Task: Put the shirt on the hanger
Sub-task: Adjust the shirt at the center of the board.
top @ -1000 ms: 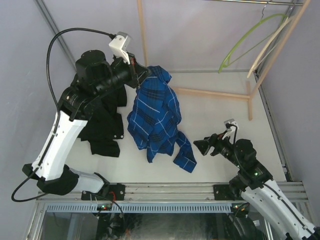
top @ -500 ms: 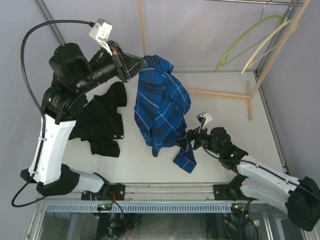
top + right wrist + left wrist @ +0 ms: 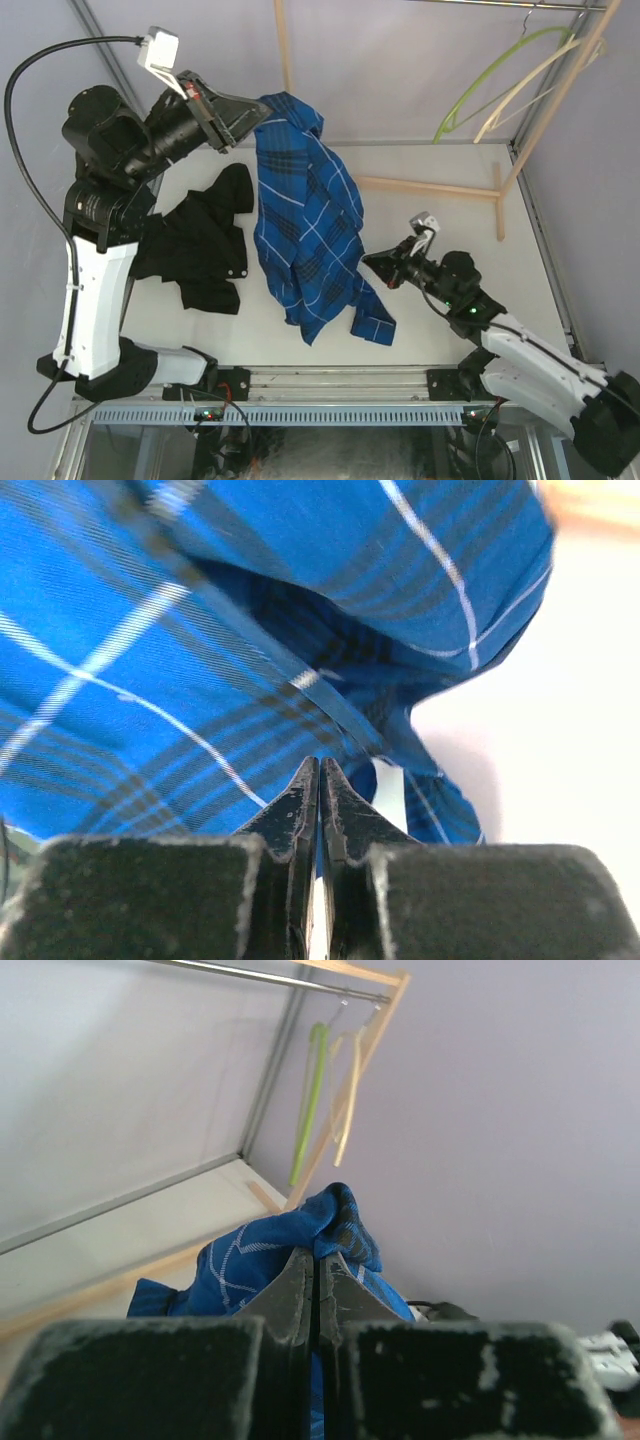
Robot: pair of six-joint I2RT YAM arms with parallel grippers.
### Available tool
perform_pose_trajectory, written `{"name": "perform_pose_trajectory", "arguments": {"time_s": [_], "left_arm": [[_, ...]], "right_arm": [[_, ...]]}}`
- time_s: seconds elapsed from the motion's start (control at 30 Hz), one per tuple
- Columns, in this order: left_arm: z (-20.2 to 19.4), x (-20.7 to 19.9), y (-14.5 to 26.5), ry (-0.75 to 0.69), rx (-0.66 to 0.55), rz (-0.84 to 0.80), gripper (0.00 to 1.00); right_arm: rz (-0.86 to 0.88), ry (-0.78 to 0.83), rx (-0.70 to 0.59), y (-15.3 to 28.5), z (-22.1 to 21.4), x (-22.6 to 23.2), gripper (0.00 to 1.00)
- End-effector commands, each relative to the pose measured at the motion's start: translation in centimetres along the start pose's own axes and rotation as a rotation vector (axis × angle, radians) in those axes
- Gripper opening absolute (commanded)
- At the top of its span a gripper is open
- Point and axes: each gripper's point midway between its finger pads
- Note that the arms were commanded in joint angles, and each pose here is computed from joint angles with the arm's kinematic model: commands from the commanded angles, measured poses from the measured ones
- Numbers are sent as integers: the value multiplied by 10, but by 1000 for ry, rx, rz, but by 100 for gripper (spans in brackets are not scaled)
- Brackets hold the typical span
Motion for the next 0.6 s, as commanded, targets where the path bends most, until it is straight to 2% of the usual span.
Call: {"name": "perform_pose_trajectory", "arguments": {"time_s": [0.0,0.1,0.13,0.23,0.3,0.43,0.57], "left_arm": [[33,-11,20,25,-136,-61,0],[32,6,20,68,-142,-40,0],[33,11,20,70,-145,-38,0],[33,15,18,113,-138,-50,0],[33,15,18,106,-136,-54,0],[35,15,19,89,-142,-41,0],[35,17,20,82,-141,-26,0]], "right_arm": [[-21,60,-161,27,56,10,0],[-101,82,-189,49,65,0,0],[-122,89,-190,55,65,-3,5],[-113,84,-149,61,56,-5,42],[-46,68,-106,56,43,4,56],[22,12,-56,38,20,17,65],[66,-19,-80,22,20,37,77]]}}
Point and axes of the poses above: each gripper's point midway between its finger pads, its own y axis back along the fingers, its own x axis along the line the jaws close on, z = x × y, and after that the axes turned 7 degrees about y, right-handed
